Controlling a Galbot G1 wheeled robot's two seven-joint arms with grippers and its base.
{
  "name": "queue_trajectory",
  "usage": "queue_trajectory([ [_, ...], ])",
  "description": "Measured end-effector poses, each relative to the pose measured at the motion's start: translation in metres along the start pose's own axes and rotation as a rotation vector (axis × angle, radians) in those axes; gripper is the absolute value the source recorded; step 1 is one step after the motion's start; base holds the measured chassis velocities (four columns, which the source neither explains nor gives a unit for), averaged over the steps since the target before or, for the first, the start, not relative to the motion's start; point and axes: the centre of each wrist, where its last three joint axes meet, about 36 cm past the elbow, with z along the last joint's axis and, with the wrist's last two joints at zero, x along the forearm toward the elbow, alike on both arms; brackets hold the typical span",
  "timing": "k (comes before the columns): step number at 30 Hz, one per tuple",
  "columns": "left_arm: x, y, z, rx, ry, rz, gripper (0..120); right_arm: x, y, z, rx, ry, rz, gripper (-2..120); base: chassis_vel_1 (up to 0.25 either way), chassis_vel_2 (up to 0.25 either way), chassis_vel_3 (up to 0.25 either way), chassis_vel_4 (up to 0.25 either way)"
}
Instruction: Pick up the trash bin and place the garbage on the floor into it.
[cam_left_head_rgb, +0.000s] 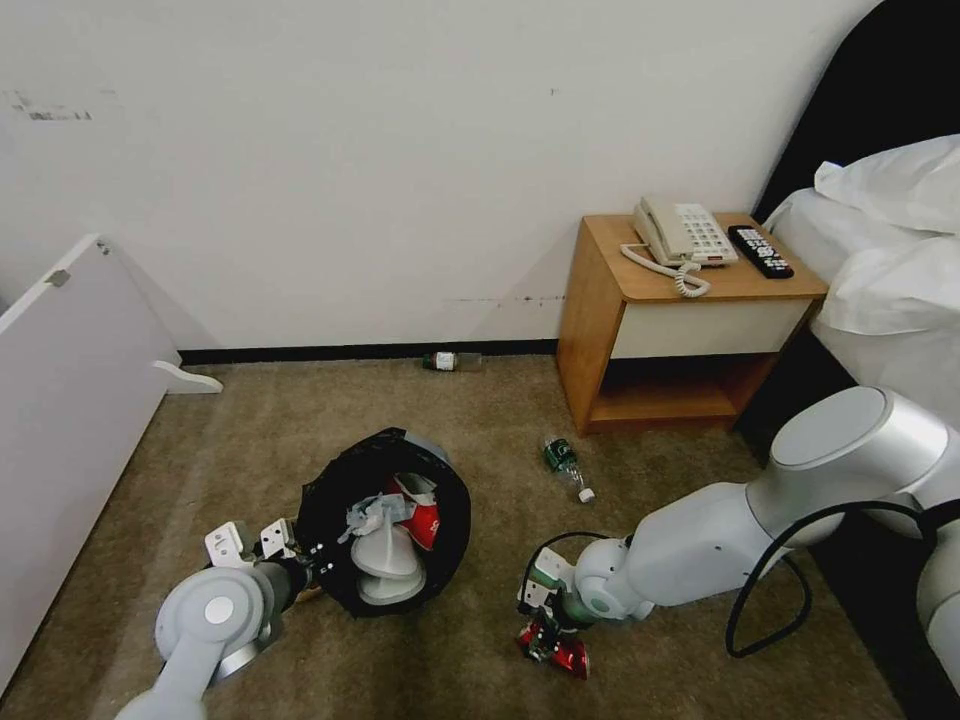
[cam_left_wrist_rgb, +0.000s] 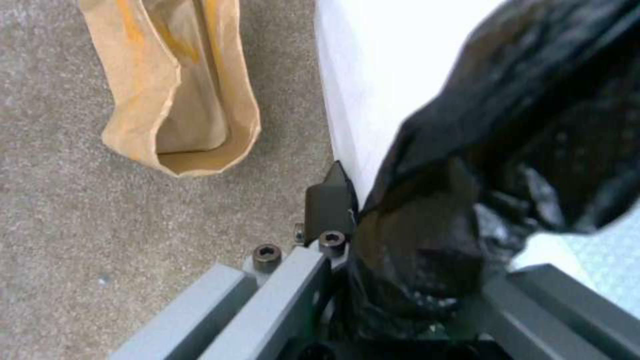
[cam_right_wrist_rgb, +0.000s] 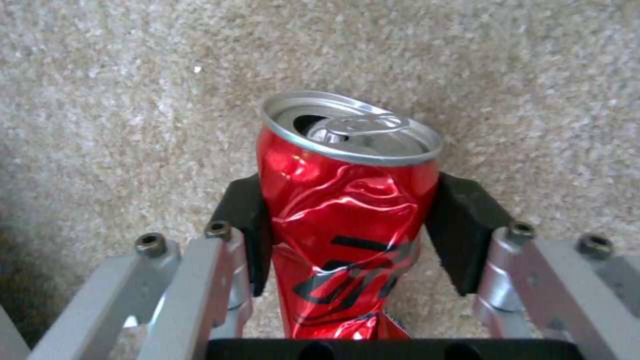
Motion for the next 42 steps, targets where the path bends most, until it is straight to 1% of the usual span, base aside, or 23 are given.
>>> queue_trajectory([
  [1, -0.001, 0.000, 0.000, -0.001, 0.000, -0.001, 0, 0.000, 0.000, 0.000, 0.001, -0.003, 0.002, 42, 0.000, 0.000, 0.000, 0.000],
  [4, -0.003, 0.000, 0.001, -0.002, 0.002, -0.002, 0, 0.000, -0.001, -0.001, 0.002, -0.009, 0.004, 39, 0.000, 0.000, 0.000, 0.000],
  [8, -0.004, 0.001, 0.001, -0.003, 0.002, -0.006, 0, 0.000, 0.000, -0.002, 0.003, -0.012, 0.003, 39, 0.000, 0.000, 0.000, 0.000],
  [19, -0.010, 0.003, 0.001, -0.011, 0.004, -0.016, 0, 0.003, 0.014, -0.008, -0.007, -0.024, 0.015, 39, 0.000, 0.000, 0.000, 0.000],
  [20, -0.011, 0.003, 0.001, -0.011, 0.005, -0.010, 0, 0.004, 0.027, -0.012, -0.005, -0.041, -0.020, 38, 0.000, 0.000, 0.000, 0.000],
  [21, -0.011, 0.003, 0.001, -0.011, 0.005, -0.010, 0, 0.004, 0.027, -0.012, -0.005, -0.041, -0.020, 38, 0.000, 0.000, 0.000, 0.000],
  [23, -0.012, 0.005, 0.000, -0.014, 0.003, -0.020, 0, 0.012, 0.028, -0.014, -0.018, -0.044, -0.010, 38, 0.052, 0.074, 0.021, 0.024],
  [27, -0.013, 0.007, 0.000, -0.014, 0.003, -0.022, 0, 0.020, 0.035, -0.017, -0.029, -0.048, -0.009, 38, 0.020, 0.018, 0.006, 0.012],
  [29, -0.013, 0.007, 0.000, -0.015, 0.002, -0.026, 0, 0.033, 0.038, -0.021, -0.035, -0.053, 0.001, 38, 0.000, 0.000, 0.000, 0.000],
  [31, -0.013, 0.007, 0.000, -0.017, 0.002, -0.027, 0, 0.038, 0.041, -0.022, -0.038, -0.054, -0.002, 38, 0.000, 0.000, 0.000, 0.000],
  [36, -0.010, 0.007, -0.001, -0.022, -0.003, -0.027, 0, 0.059, 0.049, -0.027, -0.048, -0.063, 0.007, 38, 0.000, 0.000, 0.000, 0.000],
  [42, -0.008, 0.005, -0.001, -0.026, -0.008, -0.024, 0, 0.073, 0.054, -0.029, -0.053, -0.077, 0.015, 38, 0.000, 0.000, 0.000, 0.000],
])
